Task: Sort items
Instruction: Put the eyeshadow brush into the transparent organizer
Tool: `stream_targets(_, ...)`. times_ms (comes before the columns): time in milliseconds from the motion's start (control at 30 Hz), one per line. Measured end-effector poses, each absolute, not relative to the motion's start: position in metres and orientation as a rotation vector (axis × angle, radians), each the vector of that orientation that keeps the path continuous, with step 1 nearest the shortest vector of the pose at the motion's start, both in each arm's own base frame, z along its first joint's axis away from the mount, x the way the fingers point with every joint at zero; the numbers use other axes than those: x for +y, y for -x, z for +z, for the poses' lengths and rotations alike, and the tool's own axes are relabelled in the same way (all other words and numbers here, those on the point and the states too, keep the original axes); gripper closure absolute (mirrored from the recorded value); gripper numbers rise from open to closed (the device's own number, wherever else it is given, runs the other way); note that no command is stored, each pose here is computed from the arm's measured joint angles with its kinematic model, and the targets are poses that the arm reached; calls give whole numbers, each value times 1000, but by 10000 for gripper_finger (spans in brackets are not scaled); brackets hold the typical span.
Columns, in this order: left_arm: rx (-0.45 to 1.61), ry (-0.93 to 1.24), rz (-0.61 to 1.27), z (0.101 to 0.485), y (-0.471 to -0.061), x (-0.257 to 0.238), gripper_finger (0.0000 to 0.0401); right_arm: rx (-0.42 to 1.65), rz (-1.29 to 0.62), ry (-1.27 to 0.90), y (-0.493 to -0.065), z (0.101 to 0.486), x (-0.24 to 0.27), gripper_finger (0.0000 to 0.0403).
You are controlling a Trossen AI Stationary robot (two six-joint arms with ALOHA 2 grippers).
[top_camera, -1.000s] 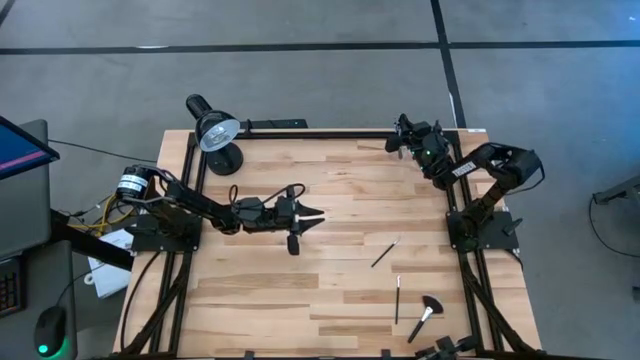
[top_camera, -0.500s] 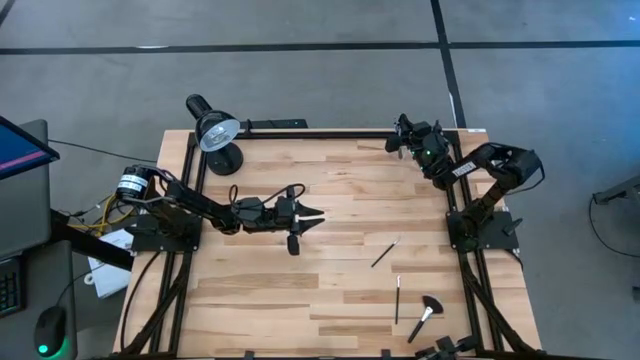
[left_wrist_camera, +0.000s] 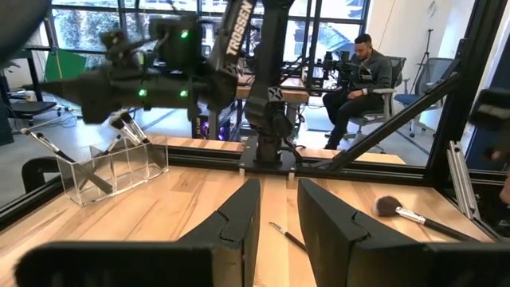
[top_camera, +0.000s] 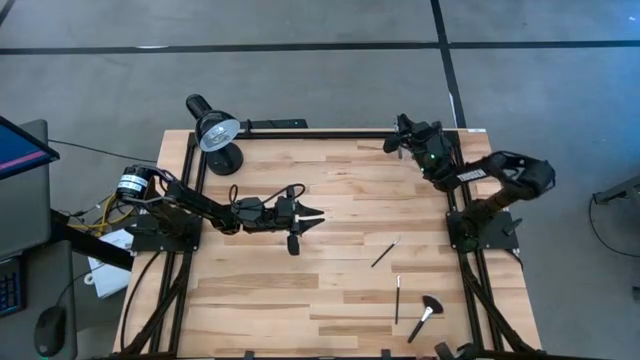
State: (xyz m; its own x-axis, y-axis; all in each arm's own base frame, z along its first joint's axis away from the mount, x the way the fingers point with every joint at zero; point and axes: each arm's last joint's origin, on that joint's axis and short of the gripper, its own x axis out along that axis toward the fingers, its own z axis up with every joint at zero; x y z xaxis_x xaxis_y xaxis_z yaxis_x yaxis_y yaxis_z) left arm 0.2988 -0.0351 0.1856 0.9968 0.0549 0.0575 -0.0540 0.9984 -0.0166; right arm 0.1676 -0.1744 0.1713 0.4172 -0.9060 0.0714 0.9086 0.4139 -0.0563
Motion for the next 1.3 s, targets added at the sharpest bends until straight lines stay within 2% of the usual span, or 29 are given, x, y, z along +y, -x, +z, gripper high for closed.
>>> stream_targets(267, -58, 25, 54, 186, -299, -35, 318, -62, -1162, 196, -173, 204, -142, 365)
stream_targets(500, -70, 58, 56, 187, -299, -34, 318, -93, -1048, 187, -177, 227, -114, 365)
stream_targets(867, -130, 37, 5, 213, -318, -38, 318, 437, -870, -68, -199, 249, -85, 365)
stream_targets(1067, -65, -39, -26, 227, -335, -40, 318, 558, -756, -151, -202, 239, -50, 365)
stream_targets(1300, -69, -134, -24, 245, -346, -41, 318, 681, -716, -370, -191, 223, -7, 365)
